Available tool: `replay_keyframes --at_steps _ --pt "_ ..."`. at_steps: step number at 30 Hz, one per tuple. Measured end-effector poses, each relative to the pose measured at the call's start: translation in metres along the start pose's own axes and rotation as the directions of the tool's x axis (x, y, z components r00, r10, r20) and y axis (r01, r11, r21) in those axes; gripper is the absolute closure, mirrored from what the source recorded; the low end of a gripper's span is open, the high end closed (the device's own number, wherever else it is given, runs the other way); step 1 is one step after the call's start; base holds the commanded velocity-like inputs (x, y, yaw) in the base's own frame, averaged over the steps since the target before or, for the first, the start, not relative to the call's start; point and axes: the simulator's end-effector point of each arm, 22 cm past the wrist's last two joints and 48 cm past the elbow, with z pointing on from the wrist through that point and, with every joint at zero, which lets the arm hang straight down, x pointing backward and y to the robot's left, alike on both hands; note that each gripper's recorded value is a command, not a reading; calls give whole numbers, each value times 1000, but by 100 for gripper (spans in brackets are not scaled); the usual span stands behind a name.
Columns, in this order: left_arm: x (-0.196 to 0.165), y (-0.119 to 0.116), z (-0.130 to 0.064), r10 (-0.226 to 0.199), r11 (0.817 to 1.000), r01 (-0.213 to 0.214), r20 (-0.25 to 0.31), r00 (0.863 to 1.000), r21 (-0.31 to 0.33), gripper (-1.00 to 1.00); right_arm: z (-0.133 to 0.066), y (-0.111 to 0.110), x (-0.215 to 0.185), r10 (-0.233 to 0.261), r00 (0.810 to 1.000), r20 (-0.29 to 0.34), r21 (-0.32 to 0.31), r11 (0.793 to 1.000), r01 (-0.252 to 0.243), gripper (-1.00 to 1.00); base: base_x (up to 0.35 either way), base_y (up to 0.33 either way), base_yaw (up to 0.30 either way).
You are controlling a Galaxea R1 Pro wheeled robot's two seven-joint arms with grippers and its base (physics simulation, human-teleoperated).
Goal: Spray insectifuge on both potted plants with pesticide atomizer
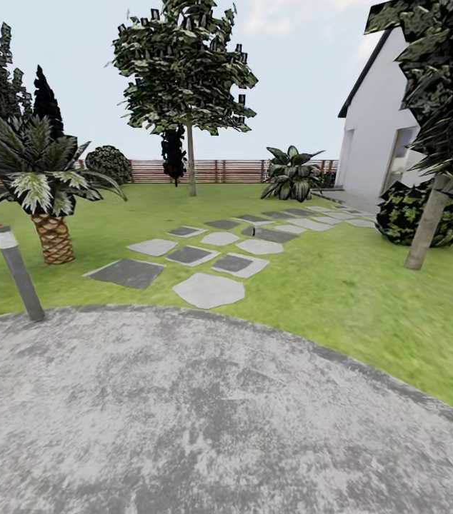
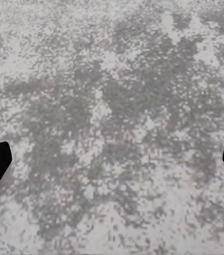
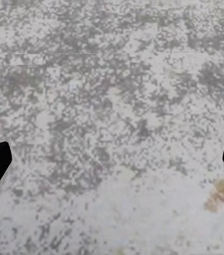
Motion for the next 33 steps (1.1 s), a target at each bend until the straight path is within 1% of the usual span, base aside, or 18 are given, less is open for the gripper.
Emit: replay_keyframes --at_steps 33 --pt "0 -1 0 -1 1000 1 1 1000 1 -100 0 0 1 -1 1000 -2 0 1000 1 -100 337 0 0"
